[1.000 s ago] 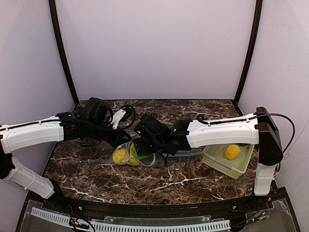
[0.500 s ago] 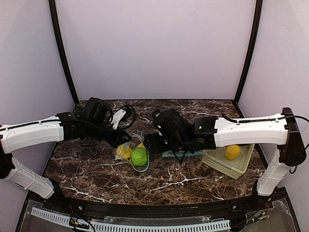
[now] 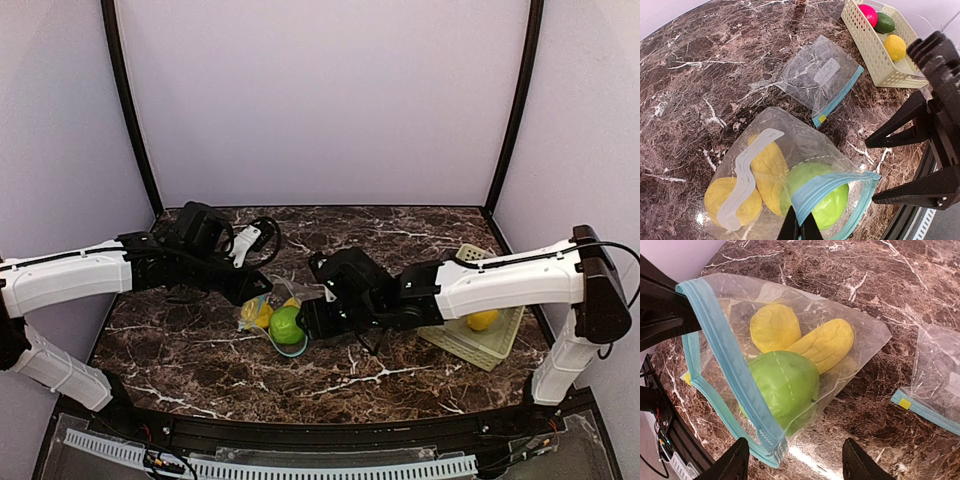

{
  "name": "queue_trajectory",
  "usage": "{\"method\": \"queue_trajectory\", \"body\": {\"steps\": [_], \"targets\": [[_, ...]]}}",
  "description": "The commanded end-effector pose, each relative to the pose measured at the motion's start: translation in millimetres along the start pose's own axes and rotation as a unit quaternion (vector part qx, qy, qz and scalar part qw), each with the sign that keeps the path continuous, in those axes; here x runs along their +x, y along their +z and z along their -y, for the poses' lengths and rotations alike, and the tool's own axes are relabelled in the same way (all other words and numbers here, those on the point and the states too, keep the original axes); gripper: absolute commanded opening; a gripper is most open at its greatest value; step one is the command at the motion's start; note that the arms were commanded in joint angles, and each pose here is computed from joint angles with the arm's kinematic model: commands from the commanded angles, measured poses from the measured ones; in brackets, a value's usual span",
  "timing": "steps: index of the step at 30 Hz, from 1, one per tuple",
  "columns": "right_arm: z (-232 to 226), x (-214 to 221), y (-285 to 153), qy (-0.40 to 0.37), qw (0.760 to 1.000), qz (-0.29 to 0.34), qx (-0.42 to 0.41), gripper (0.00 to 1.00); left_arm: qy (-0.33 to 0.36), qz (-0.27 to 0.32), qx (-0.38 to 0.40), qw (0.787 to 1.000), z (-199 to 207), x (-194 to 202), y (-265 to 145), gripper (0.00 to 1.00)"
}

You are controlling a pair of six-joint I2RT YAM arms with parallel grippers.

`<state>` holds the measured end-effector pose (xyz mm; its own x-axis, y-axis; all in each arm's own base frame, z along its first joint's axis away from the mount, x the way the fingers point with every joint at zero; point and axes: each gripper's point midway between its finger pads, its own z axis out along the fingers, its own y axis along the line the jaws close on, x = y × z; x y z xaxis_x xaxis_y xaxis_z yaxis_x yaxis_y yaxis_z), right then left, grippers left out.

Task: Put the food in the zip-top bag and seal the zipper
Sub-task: Adjust the zipper food storage bag at the center of the board.

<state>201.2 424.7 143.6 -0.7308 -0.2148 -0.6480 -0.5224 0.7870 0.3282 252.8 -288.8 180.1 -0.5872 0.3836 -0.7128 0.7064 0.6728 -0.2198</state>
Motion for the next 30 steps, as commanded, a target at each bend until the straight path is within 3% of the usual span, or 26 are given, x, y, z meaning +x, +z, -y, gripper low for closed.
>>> {"method": "queue_trajectory", "body": {"steps": [1,4,10,13,15,23,30], "targets": [[-14.4,-0.7,11.7,0.004,1.0,-0.001,-0.017,0.58,0.007,0.009,0.001,1.0,0.3,-1.4,-5.6,0.01],[-15.3,0.5,15.9,0.01,1.0,-0.006,-0.016,0.45,0.007,0.009,0.002,1.0,0.6,-1.5,-5.6,0.01],[-21.8,-7.7,8.9,0.038,0.999,-0.004,-0.026,0.0,0.009,0.006,0.0,1.0,0.2,-0.1,-5.1,0.01],[-23.9,-14.7,-2.2,0.075,0.997,-0.002,-0.036,0.0,0.011,0.005,-0.005,1.0,-1.5,-0.4,-5.6,0.01],[-24.0,-20.4,-9.5,0.107,0.993,0.001,-0.047,0.0,0.015,0.005,-0.006,1.0,-1.6,-0.7,-6.4,0.07],[-21.0,-36.4,-27.2,0.176,0.981,0.016,-0.085,0.0,0.048,0.027,-0.025,0.998,2.3,-10.5,-31.6,0.67],[-13.1,-39.0,-30.4,0.188,0.978,0.02,-0.087,0.0,-0.026,0.05,-0.03,0.998,-2.7,24.4,-56.9,0.89]]}}
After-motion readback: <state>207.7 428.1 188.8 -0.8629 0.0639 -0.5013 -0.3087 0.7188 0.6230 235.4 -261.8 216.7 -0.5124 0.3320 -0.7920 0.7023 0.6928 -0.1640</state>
